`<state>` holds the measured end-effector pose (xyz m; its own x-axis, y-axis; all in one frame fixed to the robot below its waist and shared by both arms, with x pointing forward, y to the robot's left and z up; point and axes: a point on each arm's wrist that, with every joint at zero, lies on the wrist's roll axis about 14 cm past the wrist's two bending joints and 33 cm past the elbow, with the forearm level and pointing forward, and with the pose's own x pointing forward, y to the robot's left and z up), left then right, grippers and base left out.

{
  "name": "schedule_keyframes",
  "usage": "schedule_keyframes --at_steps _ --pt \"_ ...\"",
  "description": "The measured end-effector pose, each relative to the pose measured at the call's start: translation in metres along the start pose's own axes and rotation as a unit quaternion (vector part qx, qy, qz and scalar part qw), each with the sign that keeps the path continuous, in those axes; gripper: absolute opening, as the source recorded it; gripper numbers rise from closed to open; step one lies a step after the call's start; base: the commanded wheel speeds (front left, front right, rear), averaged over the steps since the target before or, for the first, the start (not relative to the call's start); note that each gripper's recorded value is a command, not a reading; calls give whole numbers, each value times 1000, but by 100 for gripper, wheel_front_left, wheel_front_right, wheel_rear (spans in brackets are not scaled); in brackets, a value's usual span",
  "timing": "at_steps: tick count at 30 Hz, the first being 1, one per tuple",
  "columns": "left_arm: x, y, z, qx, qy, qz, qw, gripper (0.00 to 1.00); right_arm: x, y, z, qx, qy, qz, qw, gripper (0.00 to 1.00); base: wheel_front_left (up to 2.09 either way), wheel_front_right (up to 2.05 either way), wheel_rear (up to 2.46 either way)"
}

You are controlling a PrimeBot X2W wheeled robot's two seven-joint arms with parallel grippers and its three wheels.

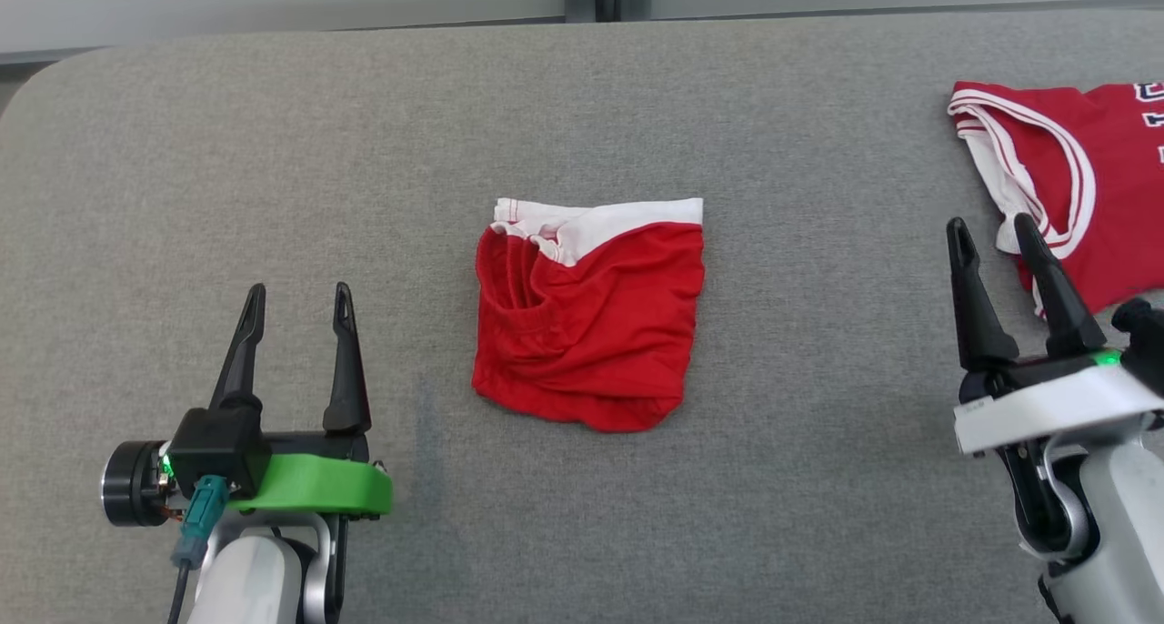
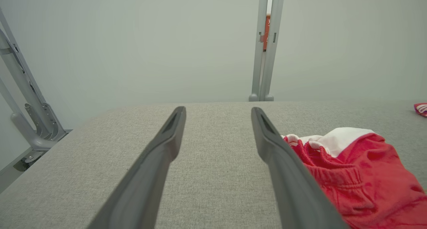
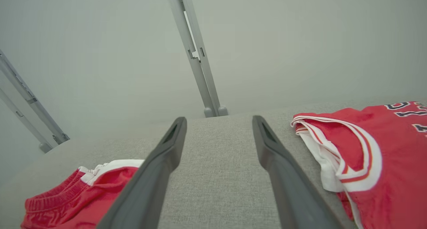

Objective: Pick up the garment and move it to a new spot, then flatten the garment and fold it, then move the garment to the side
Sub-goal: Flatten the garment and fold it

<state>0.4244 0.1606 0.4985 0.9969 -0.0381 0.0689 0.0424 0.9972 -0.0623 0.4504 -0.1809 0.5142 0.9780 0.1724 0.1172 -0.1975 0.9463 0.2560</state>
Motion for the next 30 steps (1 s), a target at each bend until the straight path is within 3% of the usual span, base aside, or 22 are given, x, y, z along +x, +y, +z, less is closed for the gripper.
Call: schedule_keyframes --at_steps 10,30 --pt "-18 -11 0 -2 7 -17 1000 100 -57 -10 21 -63 -14 -35 997 100 0 0 0" --pt "-69 -10 0 -7 24 -14 1000 100 -109 15 33 -73 7 -37 997 100 0 0 0"
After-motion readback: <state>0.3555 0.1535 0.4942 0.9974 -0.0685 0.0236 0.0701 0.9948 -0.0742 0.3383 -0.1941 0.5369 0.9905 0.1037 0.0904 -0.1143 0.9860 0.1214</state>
